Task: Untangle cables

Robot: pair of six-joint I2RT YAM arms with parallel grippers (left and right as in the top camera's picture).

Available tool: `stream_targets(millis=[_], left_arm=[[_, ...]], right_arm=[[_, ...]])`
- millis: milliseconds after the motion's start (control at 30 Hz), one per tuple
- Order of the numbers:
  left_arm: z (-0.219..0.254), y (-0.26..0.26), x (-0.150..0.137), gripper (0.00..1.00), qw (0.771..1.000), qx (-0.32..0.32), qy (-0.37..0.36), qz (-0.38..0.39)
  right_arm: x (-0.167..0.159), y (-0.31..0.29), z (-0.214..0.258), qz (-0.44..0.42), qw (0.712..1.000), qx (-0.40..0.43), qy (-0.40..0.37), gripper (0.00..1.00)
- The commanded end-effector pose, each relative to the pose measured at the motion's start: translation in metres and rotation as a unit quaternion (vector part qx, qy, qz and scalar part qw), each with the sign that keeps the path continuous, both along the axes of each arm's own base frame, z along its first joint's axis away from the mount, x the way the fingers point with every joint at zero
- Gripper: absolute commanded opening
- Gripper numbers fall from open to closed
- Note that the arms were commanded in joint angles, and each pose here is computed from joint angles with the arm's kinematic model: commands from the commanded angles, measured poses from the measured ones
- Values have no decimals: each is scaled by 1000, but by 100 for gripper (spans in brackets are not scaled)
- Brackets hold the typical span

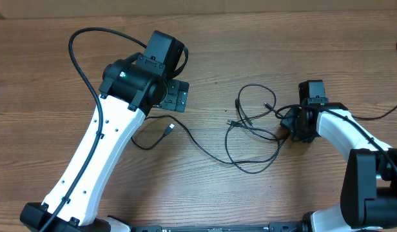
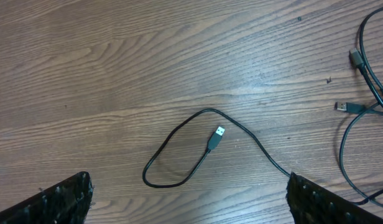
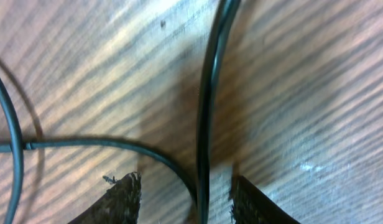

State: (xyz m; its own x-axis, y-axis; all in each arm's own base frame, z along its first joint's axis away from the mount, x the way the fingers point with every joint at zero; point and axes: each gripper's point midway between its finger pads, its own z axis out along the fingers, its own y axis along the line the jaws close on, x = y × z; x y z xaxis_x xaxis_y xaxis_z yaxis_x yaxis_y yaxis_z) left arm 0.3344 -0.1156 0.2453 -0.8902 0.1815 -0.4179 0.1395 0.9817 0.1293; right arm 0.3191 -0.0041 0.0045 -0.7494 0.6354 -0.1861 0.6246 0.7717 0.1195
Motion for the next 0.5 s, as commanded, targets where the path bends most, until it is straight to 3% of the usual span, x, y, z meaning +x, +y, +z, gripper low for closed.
stream_targets(millis=[0, 67, 100, 200, 467], left_arm=[[2, 0, 2, 100, 1000, -1, -2, -2], [2, 0, 2, 100, 1000, -1, -2, -2], [2, 0, 2, 100, 1000, -1, -2, -2], [2, 0, 2, 100, 1000, -1, -2, -2], [2, 0, 2, 100, 1000, -1, -2, -2]], right_arm=[[14, -11, 9, -8, 999, -33, -30, 46], [21, -12, 12, -9, 998, -36, -45, 37], [21, -12, 12, -9, 998, -36, -46, 25], [20, -12, 11, -9, 998, -37, -44, 6], [22, -10, 21, -7, 999, -31, -38, 4]])
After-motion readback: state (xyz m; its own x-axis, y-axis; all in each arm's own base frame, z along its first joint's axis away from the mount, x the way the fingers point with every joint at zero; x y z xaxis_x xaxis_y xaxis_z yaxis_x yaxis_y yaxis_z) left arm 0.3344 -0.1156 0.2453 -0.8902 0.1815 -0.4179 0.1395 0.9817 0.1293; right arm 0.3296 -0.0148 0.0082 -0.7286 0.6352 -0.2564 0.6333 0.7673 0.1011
